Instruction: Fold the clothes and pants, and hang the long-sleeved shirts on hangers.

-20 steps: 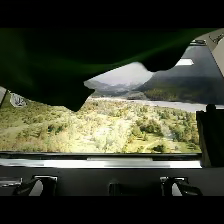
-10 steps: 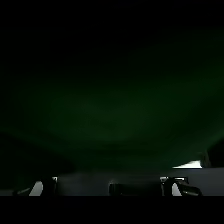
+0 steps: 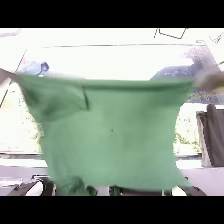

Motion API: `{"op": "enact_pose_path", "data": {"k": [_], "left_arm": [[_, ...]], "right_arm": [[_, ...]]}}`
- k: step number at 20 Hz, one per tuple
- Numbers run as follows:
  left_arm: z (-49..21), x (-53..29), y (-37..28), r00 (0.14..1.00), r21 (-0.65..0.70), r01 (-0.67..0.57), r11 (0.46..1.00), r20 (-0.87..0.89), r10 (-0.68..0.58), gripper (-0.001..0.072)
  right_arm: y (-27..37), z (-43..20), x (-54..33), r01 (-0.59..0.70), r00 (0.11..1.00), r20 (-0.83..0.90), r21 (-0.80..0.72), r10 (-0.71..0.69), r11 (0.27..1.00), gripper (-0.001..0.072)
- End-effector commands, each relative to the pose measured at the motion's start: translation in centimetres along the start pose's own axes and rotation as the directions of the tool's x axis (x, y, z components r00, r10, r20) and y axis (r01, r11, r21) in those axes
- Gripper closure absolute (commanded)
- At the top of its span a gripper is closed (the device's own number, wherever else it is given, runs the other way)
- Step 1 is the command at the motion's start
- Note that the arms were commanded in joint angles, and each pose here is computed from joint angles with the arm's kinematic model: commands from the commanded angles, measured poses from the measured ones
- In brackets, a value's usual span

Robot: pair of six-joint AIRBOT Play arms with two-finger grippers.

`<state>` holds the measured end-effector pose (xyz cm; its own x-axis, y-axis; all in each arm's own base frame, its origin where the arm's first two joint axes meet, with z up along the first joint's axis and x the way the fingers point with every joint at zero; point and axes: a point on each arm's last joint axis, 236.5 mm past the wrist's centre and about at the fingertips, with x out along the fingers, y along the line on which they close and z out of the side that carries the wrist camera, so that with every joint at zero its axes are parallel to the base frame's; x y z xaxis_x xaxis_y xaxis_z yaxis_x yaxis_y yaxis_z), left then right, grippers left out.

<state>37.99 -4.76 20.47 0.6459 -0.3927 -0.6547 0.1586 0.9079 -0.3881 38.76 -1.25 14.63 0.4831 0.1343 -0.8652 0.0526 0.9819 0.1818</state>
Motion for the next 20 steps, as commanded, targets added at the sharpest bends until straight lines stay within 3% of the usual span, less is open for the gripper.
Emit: {"op": "enact_pose_path", "data": {"k": [1,4,9,12,16,20], "left_arm": [[-10.0,12.6,4.2,0.978,-0.143,-0.026,0.989,-0.209,-0.004,0.0682],[-10.2,18.0,7.2,0.981,-0.209,-0.071,0.975,-0.190,0.030,0.0682],[-2.0,19.8,9.1,0.992,-0.108,-0.107,0.988,0.054,0.113,0.0681],[0.4,20.7,9.2,0.976,-0.097,-0.131,0.987,0.161,0.146,0.0682],[-0.6,23.0,7.6,0.980,-0.073,-0.119,0.990,0.153,0.129,0.0681],[-3.3,25.9,5.1,0.992,-0.047,-0.087,0.995,0.084,0.090,0.0681]], "right_arm": [[-0.5,-4.3,13.5,0.015,0.988,-0.152,0.115,0.003,0.993,0.0681],[-0.9,0.1,18.6,-0.015,1.000,-0.012,0.255,0.018,0.967,0.0680],[-1.7,9.0,17.5,-0.081,0.940,0.341,0.264,-0.015,0.961,0.0679],[-2.2,9.1,18.1,-0.062,0.937,0.347,0.258,-0.033,0.964,0.0679],[-4.4,9.7,17.8,-0.075,0.927,0.369,0.364,-0.070,0.928,0.0680],[-5.2,5.3,20.7,0.012,0.978,0.189,0.358,-0.086,0.934,0.0679]]}}
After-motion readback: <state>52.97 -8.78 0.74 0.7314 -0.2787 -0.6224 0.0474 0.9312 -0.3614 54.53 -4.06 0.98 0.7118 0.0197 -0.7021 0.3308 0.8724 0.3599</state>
